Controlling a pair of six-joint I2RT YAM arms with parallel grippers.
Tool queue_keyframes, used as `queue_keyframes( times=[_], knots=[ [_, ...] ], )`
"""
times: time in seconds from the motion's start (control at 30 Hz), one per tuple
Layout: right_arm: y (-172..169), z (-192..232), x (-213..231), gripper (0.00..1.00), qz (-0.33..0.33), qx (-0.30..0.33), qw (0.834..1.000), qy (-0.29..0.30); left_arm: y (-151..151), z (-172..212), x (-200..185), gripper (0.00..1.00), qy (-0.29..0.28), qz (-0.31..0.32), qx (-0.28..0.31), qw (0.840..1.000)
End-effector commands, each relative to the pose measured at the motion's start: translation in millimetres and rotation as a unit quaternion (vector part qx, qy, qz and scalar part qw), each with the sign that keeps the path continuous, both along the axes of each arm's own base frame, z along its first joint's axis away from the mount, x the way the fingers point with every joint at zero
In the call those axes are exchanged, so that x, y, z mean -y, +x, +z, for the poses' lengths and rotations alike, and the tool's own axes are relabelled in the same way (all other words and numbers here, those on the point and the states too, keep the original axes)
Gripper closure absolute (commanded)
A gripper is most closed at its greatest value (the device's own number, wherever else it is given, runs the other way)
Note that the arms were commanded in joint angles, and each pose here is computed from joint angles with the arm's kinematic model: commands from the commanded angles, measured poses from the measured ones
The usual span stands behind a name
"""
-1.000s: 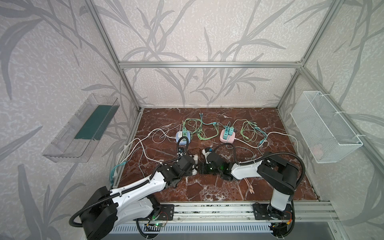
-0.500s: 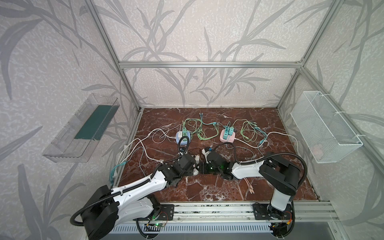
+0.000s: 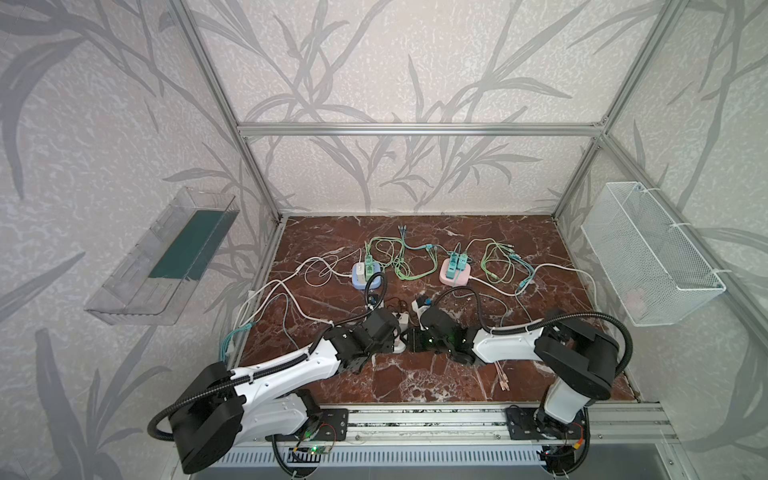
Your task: Pull the plug off the socket
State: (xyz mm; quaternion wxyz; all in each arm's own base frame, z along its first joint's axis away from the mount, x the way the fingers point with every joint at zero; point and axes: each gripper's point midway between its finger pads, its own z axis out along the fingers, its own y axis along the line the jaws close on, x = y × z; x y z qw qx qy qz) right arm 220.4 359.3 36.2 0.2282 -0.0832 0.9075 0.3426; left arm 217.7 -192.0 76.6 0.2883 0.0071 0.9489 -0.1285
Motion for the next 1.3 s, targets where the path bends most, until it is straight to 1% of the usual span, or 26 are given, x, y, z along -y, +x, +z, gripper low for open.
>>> queue_keyframes(
  times=[0.0, 0.13, 0.2, 0.33, 0.43, 0.53, 0.7, 0.77, 0.87, 0.9, 0.97, 1.07, 1.27],
  knots=[
    [-24.9, -46.6, 39.5, 0.66, 0.004, -0.042, 0.995, -0.095, 12.9, 46.7, 32.4, 0.92, -0.080, -0.010, 0.048, 0.996],
    [-26.5, -48.1, 42.8, 0.66, 0.000, -0.044, 0.995, -0.093, 1.7, 37.5, 48.6, 0.92, -0.069, -0.033, 0.033, 0.997],
    [-27.8, -51.7, 47.8, 0.66, -0.004, -0.048, 0.994, -0.101, -1.5, 32.1, 51.3, 0.92, -0.056, -0.037, 0.028, 0.997],
    [-27.7, -46.7, 58.1, 0.66, -0.013, -0.042, 0.992, -0.115, -1.7, 31.6, 49.3, 0.92, -0.046, -0.036, 0.033, 0.998],
    [-26.5, -42.6, 63.2, 0.65, -0.020, -0.036, 0.993, -0.109, -1.6, 26.7, 48.6, 0.92, -0.030, -0.041, 0.035, 0.998],
    [-25.1, -37.5, 64.2, 0.65, -0.014, -0.028, 0.994, -0.102, -3.5, 18.4, 58.0, 0.92, -0.032, -0.053, 0.020, 0.998],
    [-26.6, -36.7, 65.3, 0.62, 0.000, -0.023, 0.994, -0.109, -4.1, 20.0, 71.4, 0.92, -0.027, -0.071, 0.013, 0.997],
    [-27.4, -43.5, 69.1, 0.62, -0.001, -0.028, 0.993, -0.116, -3.0, 26.2, 75.1, 0.92, -0.041, -0.070, 0.018, 0.997],
    [-28.7, -52.8, 76.2, 0.62, -0.007, -0.041, 0.991, -0.127, 1.3, 40.3, 77.2, 0.92, -0.081, -0.059, 0.046, 0.994],
    [-29.1, -54.7, 78.3, 0.62, -0.008, -0.043, 0.990, -0.133, 1.7, 43.4, 75.1, 0.92, -0.086, -0.056, 0.052, 0.993],
    [-30.0, -57.5, 83.7, 0.62, -0.010, -0.044, 0.988, -0.145, 0.8, 45.6, 70.5, 0.92, -0.077, -0.056, 0.053, 0.994],
    [-29.0, -59.5, 89.9, 0.62, -0.013, -0.045, 0.986, -0.160, -2.7, 41.3, 67.2, 0.92, -0.053, -0.066, 0.043, 0.995],
    [-26.7, -58.6, 91.4, 0.61, -0.010, -0.047, 0.986, -0.158, -13.0, 17.2, 78.3, 0.93, -0.041, -0.090, 0.000, 0.995]
  ],
)
